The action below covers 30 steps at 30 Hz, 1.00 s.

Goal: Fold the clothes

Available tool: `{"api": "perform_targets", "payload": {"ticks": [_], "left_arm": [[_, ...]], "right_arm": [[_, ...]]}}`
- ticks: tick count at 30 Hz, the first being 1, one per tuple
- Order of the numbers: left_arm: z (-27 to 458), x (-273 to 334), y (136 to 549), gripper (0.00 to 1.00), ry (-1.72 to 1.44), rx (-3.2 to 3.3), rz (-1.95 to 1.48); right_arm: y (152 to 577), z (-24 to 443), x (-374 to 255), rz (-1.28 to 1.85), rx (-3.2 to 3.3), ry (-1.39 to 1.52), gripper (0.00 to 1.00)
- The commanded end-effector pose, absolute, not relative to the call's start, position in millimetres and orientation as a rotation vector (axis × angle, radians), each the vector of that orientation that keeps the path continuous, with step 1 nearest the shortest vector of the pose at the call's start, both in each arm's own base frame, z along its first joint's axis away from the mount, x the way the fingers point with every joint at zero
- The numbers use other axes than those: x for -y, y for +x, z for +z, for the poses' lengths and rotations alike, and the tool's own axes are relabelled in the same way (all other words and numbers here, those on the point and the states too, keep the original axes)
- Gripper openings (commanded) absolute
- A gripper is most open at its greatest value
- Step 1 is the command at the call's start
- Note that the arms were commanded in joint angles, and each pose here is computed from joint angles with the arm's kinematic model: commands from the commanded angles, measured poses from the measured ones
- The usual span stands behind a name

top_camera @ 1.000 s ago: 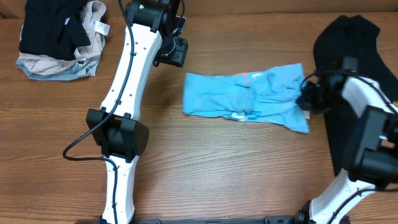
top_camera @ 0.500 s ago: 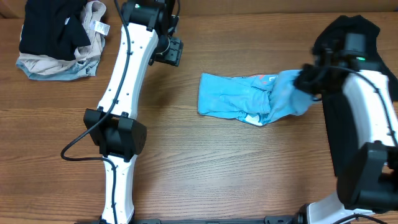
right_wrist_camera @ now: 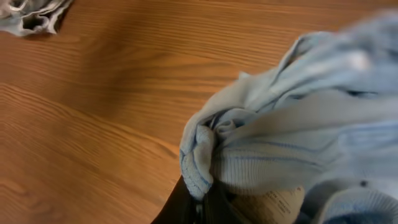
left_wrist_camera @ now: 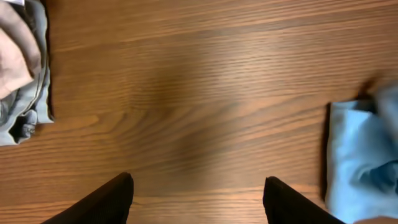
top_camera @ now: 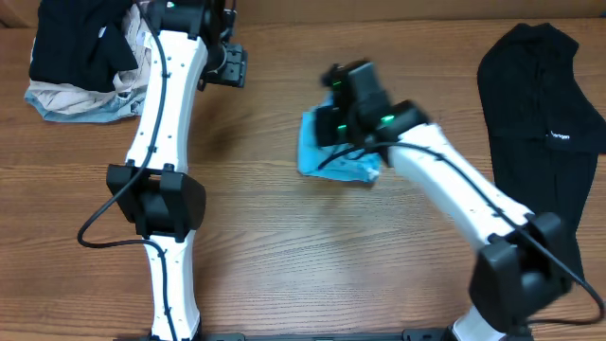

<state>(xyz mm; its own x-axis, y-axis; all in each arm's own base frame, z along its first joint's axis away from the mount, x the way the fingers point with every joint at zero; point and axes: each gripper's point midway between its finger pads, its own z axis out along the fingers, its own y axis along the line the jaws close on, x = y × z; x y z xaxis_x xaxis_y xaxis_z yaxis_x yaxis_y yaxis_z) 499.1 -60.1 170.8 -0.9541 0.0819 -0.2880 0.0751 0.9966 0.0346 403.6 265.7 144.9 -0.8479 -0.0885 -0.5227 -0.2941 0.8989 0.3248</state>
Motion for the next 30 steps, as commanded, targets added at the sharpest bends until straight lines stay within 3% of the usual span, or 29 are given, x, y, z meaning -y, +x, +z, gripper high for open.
{"api": "perform_targets", "payload": {"ticks": [1, 3, 5, 15, 21, 30], "left_arm": [[149.5, 48.5, 493.9, 0.69, 0.11, -2.903, 0.063], [141.2, 46.3, 491.0, 0.68, 0.109, -2.926, 0.068], [132.1, 45.2, 488.4, 0.69, 0.129, -2.946, 0.074], [126.3, 45.4, 496.4, 0.7, 0.122, -2.922, 0.065], [127.6, 46.1, 501.9, 0.73, 0.119, -2.899, 0.062], [128.1, 46.3, 504.1, 0.74, 0.119, -2.89, 0.061]], "right_arm": [[413.9, 114.8, -278.1, 0.494, -2.581, -0.217, 0.07], [412.4, 107.0, -281.2, 0.494, -2.596, -0.226, 0.42], [410.3, 113.0, -282.0, 0.511, -2.596, -0.23, 0.57], [425.7, 202.4, -235.8, 0.46, -2.501, -0.195, 0.68], [439.4, 169.7, -210.0, 0.396, -2.568, -0.149, 0.68], [457.1, 98.6, -222.2, 0.385, -2.649, -0.211, 0.67]]}}
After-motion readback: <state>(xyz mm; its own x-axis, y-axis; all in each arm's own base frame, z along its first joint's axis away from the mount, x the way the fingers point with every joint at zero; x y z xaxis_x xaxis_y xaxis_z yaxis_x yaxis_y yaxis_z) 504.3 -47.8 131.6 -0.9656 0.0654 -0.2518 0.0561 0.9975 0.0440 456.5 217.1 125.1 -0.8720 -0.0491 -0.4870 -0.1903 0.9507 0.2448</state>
